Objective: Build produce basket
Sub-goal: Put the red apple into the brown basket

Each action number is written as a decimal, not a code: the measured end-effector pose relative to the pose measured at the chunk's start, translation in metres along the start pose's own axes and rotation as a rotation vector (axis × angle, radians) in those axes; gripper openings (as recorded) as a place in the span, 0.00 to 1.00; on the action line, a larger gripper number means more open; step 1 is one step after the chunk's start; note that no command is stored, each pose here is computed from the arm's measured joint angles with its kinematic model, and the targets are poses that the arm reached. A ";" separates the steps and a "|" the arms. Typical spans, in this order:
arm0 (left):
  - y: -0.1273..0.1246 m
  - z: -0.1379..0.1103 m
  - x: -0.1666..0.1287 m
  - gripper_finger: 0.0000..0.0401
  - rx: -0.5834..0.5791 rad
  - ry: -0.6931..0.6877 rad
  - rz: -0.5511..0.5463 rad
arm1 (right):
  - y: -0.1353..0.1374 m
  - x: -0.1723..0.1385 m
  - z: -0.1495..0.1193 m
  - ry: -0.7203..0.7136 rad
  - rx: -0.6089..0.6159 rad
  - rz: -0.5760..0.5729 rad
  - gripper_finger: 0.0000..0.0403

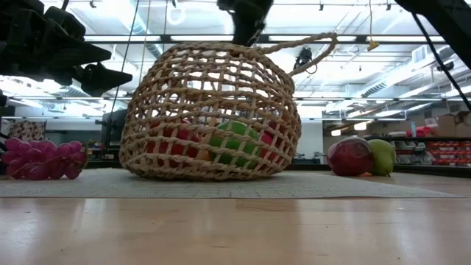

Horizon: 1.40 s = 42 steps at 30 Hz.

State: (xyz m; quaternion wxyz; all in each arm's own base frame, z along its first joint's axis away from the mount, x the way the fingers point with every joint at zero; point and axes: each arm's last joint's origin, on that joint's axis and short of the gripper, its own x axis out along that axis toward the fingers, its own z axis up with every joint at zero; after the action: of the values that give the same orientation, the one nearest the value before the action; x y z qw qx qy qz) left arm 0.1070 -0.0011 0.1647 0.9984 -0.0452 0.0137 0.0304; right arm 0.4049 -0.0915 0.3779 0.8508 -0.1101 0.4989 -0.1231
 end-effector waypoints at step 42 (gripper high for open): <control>0.000 0.000 0.000 0.96 0.000 0.000 0.000 | -0.061 -0.009 -0.189 0.052 0.738 -0.155 0.86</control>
State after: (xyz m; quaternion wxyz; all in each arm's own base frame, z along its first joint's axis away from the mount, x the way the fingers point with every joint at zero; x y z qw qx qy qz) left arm 0.1070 -0.0011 0.1647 0.9984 -0.0454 0.0138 0.0303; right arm 0.2289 -0.1580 0.3139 0.8084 0.1696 0.4324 -0.3615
